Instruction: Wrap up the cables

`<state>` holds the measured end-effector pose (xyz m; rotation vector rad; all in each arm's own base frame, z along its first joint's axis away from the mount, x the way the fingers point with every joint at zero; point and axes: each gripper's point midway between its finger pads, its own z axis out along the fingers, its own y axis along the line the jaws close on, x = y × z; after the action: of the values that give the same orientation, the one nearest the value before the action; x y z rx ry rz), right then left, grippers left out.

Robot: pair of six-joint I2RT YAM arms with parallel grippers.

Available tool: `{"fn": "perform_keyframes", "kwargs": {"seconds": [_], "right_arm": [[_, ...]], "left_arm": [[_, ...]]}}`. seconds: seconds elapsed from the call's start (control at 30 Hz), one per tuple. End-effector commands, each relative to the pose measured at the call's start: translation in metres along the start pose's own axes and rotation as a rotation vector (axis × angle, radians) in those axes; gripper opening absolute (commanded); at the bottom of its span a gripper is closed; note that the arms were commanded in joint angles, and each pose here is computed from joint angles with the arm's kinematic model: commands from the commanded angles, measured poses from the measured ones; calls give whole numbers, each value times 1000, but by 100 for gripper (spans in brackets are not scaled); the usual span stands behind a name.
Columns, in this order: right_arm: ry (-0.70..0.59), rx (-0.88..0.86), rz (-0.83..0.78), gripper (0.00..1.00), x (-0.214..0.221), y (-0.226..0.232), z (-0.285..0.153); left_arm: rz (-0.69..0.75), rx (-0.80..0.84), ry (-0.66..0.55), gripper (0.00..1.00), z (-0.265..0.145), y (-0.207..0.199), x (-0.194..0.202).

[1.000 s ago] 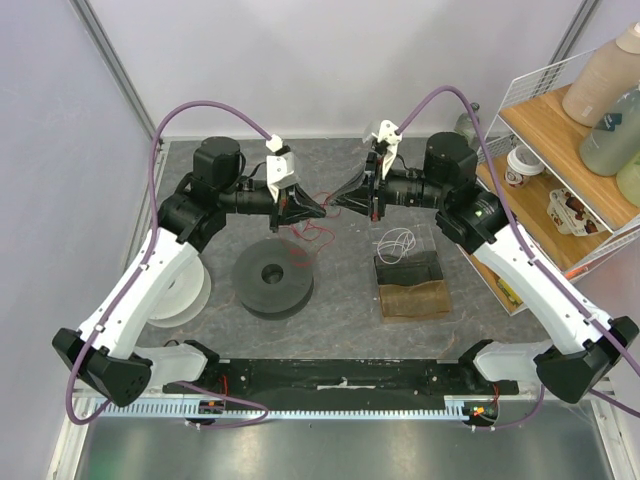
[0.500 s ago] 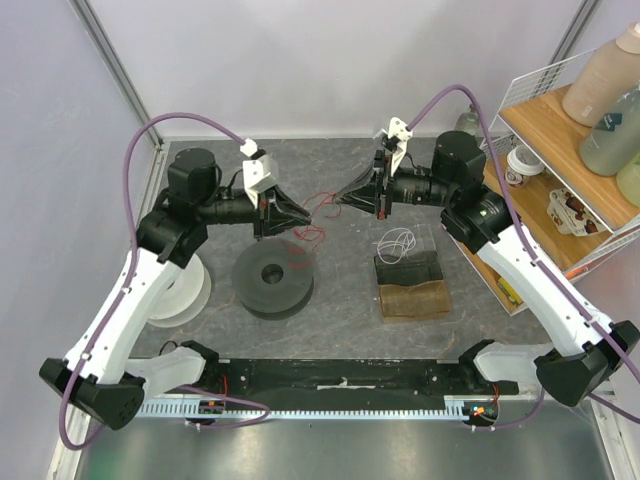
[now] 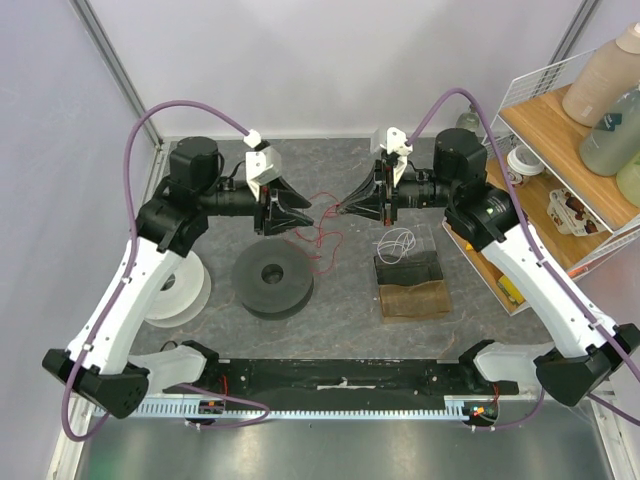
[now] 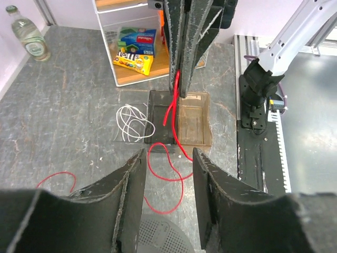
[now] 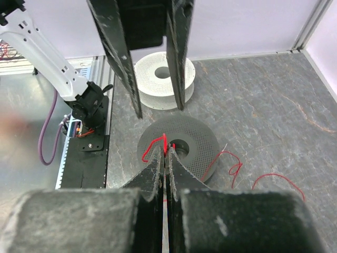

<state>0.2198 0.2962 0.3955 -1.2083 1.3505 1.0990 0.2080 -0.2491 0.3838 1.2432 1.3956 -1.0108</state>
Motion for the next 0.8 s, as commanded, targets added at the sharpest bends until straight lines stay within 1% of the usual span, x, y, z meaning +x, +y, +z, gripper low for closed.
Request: {"fn": "perform_keyframes", "kwargs": {"seconds": [0.0,0.23,0.37,0.4,0.5,0.57,0.6,0.67,0.77], "right_arm": [[-33,-53,-37,0,-19,8,-1],[-40,-71,-30,0,-24,12,0],[-47,-81,-35,0,-26,12,1],[-48,-84,-8,0,-26,13,1],[-53,-90,1,0,-27,14,2],[-56,-93,4,0,-28,15,3],[-55,-96,5,0,-27,16,3],[-56,-98,8,0,-26,16,3],[-55,-101,14,0,-26,18,1]], "left_arm": [[-2,58,-39,46,15,-2,-13],[-1,103,-41,42,29,-8,-6],[-12,135,-36,32,35,-15,1],[-16,140,-35,29,37,-16,2],[-20,152,-36,26,39,-20,3],[-23,154,-43,22,39,-21,2],[-26,153,-45,21,39,-22,2],[-27,145,-45,22,38,-22,2],[-32,115,-42,31,34,-22,2]]}}
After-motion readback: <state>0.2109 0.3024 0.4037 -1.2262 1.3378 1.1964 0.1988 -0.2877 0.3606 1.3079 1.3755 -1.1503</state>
